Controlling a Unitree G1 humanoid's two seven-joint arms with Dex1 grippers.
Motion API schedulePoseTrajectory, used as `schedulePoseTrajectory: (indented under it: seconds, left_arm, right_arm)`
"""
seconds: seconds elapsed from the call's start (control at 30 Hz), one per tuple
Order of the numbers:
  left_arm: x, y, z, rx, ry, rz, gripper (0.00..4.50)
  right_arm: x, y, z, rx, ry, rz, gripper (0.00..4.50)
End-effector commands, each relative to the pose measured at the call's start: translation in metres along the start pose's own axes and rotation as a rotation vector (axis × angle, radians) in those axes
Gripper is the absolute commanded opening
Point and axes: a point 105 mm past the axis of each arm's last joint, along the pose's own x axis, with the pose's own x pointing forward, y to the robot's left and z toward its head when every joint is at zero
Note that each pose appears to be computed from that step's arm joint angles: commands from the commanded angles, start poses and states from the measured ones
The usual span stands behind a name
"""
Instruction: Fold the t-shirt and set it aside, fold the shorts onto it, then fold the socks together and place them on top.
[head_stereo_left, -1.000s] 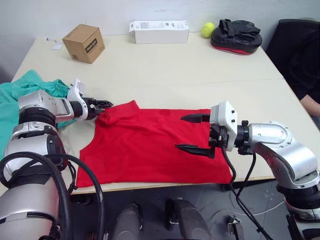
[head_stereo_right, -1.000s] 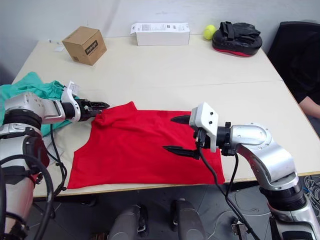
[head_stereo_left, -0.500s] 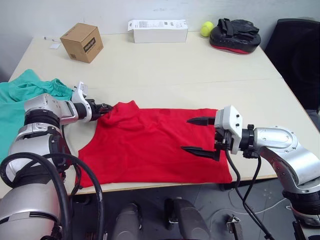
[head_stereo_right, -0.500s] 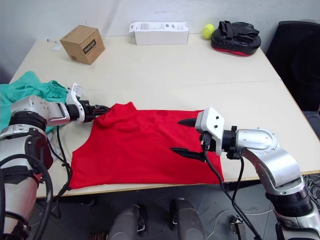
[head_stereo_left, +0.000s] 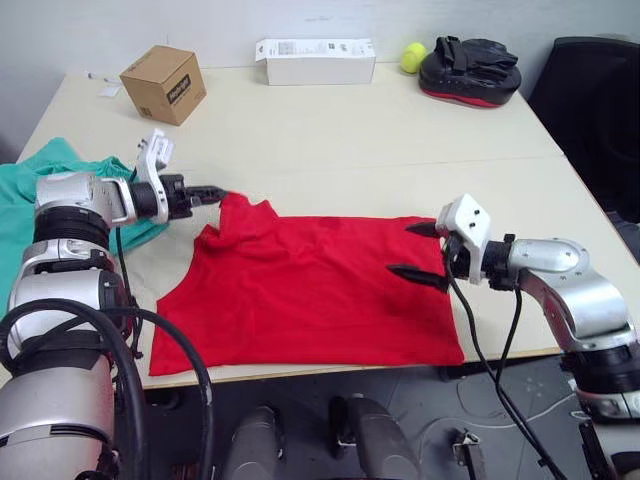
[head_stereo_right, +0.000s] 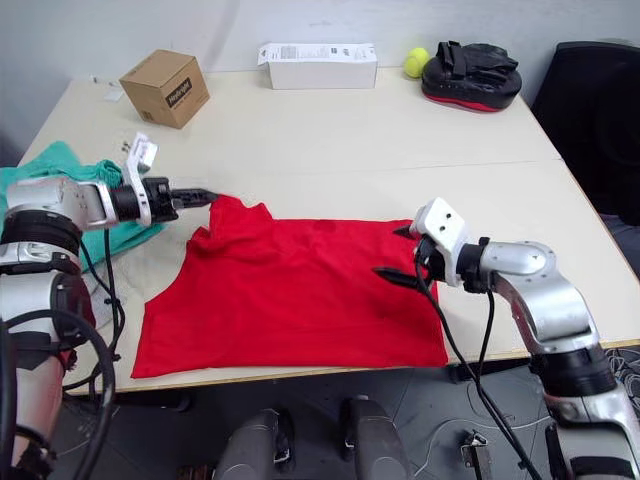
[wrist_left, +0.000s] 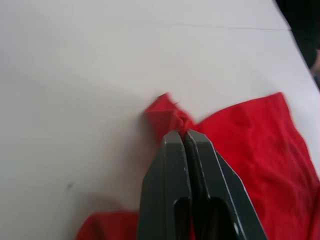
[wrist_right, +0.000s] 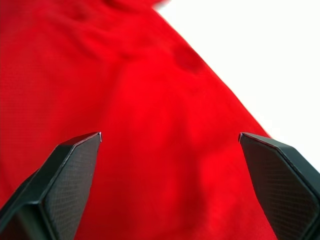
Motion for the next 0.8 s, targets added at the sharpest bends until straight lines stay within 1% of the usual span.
schedulePoseTrajectory:
  seconds: [0.03,0.1,0.17,0.33,0.43,0.57,0.63,0.67,0.7,0.73,0.8]
  left_arm:
    - [0.002,-0.031,0.029,0.126,-0.069,-0.127,0.03]
    - [0.004,-0.039,0.030,0.158,-0.066,-0.164,0.03]
    - [0.003,-0.043,0.030,0.167,-0.069,-0.182,0.03]
    - [0.000,-0.039,0.027,0.190,-0.073,-0.165,0.03]
    - [-0.005,-0.038,0.026,0.191,-0.079,-0.166,0.03]
    - [-0.010,-0.039,0.024,0.199,-0.082,-0.179,0.03]
    - [-0.013,-0.039,0.024,0.201,-0.087,-0.182,0.00]
    - [-0.014,-0.039,0.025,0.201,-0.090,-0.182,0.00]
    - [-0.016,-0.039,0.025,0.201,-0.093,-0.180,0.00]
    - [-0.016,-0.038,0.025,0.203,-0.095,-0.177,0.00]
    - [-0.017,-0.038,0.026,0.206,-0.096,-0.173,0.00]
  right_arm:
    - [0.001,-0.029,0.003,0.067,0.021,-0.106,4.50]
    - [0.004,-0.042,0.004,0.119,0.026,-0.152,4.50]
    - [0.007,-0.050,0.006,0.142,0.023,-0.177,4.50]
    - [0.012,-0.071,-0.002,0.193,0.081,-0.244,4.50]
    - [0.015,-0.075,-0.009,0.231,0.118,-0.245,4.50]
    - [0.021,-0.079,-0.013,0.343,0.116,-0.242,4.50]
    - [0.023,-0.079,-0.017,0.384,0.123,-0.242,4.10]
    - [0.024,-0.079,-0.019,0.400,0.127,-0.242,3.82]
    - [0.026,-0.079,-0.020,0.414,0.128,-0.239,3.44]
    - [0.027,-0.078,-0.021,0.421,0.128,-0.231,3.18]
    - [0.029,-0.075,-0.023,0.423,0.128,-0.216,2.48]
